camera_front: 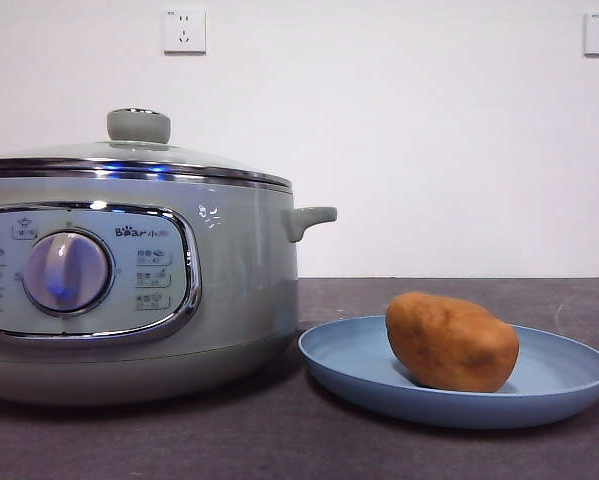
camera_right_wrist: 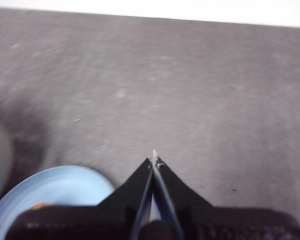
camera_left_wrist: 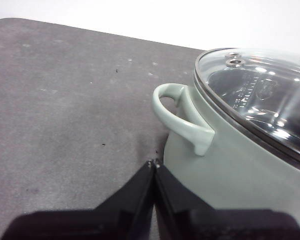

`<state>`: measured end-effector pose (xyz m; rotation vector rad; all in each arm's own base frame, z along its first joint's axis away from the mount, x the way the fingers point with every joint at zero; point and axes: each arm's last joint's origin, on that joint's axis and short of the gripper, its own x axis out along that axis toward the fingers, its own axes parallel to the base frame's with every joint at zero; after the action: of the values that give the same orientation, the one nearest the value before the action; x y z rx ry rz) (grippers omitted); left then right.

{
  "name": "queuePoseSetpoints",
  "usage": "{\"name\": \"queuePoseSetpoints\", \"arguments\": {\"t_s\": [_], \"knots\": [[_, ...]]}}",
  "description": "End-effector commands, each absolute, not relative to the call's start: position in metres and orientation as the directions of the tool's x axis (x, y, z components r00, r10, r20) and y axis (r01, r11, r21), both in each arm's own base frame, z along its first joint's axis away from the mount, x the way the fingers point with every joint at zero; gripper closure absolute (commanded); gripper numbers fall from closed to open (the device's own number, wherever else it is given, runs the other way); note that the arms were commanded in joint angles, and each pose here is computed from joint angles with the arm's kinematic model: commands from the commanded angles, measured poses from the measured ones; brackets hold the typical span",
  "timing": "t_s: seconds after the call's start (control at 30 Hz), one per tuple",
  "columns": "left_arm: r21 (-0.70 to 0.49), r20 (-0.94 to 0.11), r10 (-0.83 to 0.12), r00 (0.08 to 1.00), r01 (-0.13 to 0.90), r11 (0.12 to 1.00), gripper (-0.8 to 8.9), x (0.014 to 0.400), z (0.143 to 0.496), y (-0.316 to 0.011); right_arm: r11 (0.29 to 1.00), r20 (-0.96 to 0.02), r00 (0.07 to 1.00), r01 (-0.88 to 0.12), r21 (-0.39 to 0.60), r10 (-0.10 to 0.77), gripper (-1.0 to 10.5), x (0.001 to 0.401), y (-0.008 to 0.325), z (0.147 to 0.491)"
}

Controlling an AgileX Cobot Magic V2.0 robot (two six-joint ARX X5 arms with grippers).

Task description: Take the potato out from the steamer,put the potato on the plate,close the lid

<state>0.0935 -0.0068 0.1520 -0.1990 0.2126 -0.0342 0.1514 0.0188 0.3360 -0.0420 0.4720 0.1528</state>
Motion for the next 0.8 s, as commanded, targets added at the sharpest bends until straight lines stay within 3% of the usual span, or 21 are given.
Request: {"name": "queuePoseSetpoints", "arguments": {"t_s": [0.03,0.27,0.37,0.57,0.8], "knots": [[-0.195,-0.223,-0.053,0.973,0.008,0.981,8.17,0.094,0.148,-0.007,0.996,-0.390,0.917,-0.088,0.006,0.083,9.5,0.148,0.006,0.319],[-0.195,-0.223,-0.052,0.973,0.008,0.981,8.17,0.094,0.148,-0.007,0.999,-0.121,0.992,-0.035,0.000,0.034,9.5,0.129,-0.001,0.259],[-0.195,-0.223,-0.052,0.973,0.008,0.981,8.17,0.094,0.148,-0.007,0.999,-0.061,0.998,-0.032,0.044,0.035,9.5,0.122,-0.001,0.231],[-0.195,-0.223,-0.052,0.973,0.008,0.981,8.17,0.094,0.148,-0.007,0.994,-0.054,0.998,-0.030,0.102,0.035,9.5,0.112,-0.001,0.183],[-0.195,-0.223,-0.053,0.973,0.008,0.981,8.17,0.094,0.148,-0.007,0.991,-0.066,0.997,-0.026,0.130,0.035,9.5,0.104,0.000,0.160]]}}
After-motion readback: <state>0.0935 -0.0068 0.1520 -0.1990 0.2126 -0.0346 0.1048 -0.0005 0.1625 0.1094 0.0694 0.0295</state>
